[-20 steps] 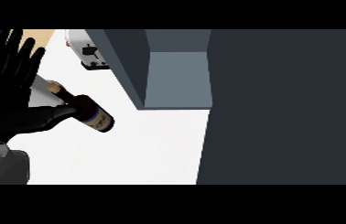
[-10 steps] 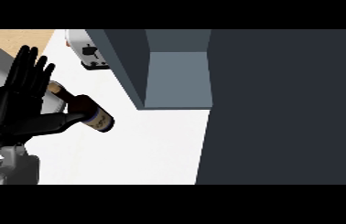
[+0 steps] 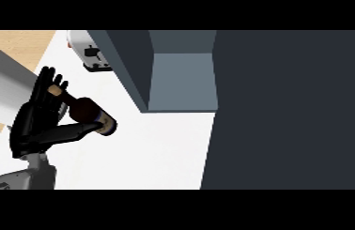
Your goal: Pick up the wine, place it into the cabinet and close the cabinet
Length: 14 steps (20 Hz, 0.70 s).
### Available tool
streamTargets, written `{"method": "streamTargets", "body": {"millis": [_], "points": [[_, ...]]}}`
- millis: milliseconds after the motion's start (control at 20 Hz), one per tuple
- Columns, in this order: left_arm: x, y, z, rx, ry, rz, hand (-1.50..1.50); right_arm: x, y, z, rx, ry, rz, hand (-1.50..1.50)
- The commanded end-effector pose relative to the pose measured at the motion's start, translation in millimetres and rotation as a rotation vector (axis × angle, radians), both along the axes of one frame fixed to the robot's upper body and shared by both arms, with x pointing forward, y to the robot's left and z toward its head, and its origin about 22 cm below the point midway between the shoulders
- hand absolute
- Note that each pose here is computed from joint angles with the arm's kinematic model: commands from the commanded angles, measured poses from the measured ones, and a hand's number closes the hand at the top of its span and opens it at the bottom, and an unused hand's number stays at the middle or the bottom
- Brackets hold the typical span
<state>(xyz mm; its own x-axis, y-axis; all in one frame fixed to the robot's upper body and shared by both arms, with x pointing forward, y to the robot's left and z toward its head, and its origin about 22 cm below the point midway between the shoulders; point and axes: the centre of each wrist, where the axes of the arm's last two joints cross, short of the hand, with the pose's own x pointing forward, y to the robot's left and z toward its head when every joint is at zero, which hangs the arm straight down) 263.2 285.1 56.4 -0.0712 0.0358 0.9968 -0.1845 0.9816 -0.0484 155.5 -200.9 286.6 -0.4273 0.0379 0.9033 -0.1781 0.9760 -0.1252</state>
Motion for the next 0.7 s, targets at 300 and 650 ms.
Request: {"method": "streamTargets", "body": {"millis": [300,650], "points": [[-15.2,20.1,-56.9,-0.003,0.029,0.003,-1.50,-35.4,-1.1,3.8,0.019,-0.008,0.066,-1.50],[-13.6,25.8,-85.5,-0.029,0.072,0.024,-1.50,-35.1,-6.7,-5.5,0.017,0.001,0.071,-1.50]]}}
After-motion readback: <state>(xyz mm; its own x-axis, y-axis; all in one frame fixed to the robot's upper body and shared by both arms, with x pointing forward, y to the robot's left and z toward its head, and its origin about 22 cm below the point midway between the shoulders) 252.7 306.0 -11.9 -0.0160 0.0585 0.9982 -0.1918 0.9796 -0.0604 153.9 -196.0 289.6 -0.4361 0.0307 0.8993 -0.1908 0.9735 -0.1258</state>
